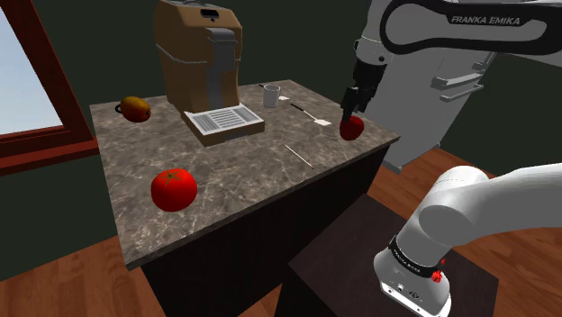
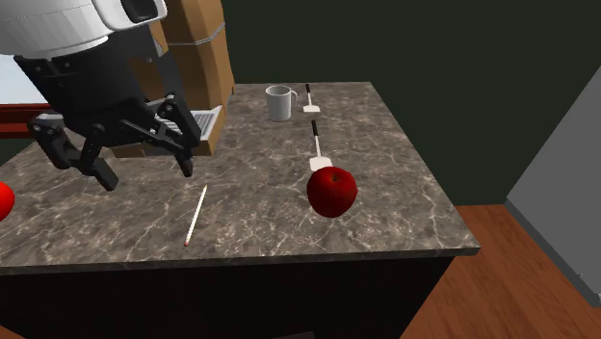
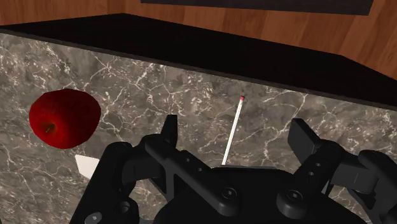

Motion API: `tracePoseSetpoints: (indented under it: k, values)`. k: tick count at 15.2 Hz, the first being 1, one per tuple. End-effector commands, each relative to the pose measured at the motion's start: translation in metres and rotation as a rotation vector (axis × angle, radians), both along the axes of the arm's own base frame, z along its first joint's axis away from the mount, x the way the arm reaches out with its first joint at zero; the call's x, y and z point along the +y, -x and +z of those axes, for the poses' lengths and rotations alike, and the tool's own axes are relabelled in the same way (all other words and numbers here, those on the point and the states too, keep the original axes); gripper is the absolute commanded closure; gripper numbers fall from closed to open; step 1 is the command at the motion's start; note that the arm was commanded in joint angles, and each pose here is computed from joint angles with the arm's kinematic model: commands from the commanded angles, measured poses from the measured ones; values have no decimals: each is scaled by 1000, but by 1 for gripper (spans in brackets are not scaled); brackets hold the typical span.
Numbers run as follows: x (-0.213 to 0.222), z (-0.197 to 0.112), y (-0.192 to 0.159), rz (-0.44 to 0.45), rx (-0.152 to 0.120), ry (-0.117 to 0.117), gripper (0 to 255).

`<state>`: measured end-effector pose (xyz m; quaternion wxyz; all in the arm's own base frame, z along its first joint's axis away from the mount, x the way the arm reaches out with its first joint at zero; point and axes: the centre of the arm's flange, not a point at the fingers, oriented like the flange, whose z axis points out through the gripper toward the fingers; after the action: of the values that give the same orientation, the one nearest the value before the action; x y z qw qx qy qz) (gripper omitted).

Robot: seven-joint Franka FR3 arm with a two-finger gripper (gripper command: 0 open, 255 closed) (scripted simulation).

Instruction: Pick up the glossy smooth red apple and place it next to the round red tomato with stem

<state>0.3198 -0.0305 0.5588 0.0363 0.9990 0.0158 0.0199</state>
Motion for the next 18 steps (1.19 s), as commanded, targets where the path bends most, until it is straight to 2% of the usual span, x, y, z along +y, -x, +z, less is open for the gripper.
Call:
tracePoseSetpoints:
  k: [1,9,18]
  values:
    - [0,0,0,0,0,0,0]
    - [-109,-22,-13,163,-21,-40,0]
    - [-226,-52,-49,346,-44,-84,0]
